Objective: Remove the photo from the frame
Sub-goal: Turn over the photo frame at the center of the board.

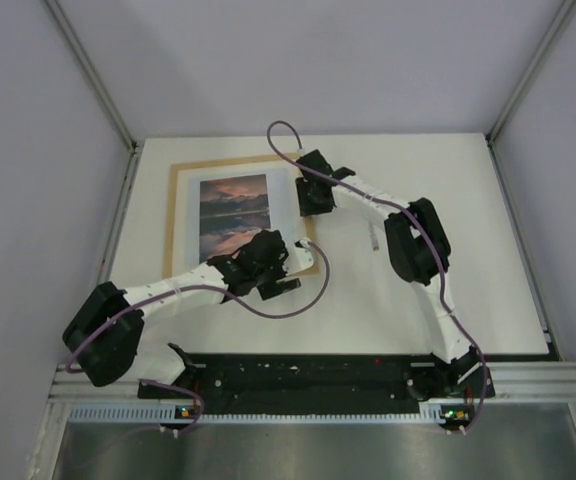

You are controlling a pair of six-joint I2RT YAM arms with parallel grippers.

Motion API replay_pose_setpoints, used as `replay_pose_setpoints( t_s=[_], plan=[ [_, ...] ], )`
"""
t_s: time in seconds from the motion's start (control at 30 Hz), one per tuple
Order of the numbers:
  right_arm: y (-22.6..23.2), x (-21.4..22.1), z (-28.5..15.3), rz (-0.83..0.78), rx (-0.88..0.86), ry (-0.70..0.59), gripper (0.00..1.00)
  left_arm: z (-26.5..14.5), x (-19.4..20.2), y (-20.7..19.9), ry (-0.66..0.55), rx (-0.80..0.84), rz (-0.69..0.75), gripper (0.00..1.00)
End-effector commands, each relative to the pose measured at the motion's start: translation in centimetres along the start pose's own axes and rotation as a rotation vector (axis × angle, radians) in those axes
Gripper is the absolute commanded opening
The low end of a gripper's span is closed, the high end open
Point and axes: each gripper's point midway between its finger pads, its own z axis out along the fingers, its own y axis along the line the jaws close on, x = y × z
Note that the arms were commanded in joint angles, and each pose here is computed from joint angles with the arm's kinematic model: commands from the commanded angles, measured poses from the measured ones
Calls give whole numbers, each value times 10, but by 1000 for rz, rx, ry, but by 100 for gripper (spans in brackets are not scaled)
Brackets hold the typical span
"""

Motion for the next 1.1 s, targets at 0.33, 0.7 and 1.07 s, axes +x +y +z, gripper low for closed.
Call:
replay_pose_setpoints(
  t_s=[0.33,0.7,1.07],
  plan=[
    [10,10,16,-12,-23,33,0,14,-7,-13,-21,14,37,99],
    [11,-46,-29,26,-64,-79,0,50,-5,-23,19,-116,152,99],
    [16,-68,-59,47,-108,-131,0,52,-12,-38,-6,-133,198,99]
  ],
)
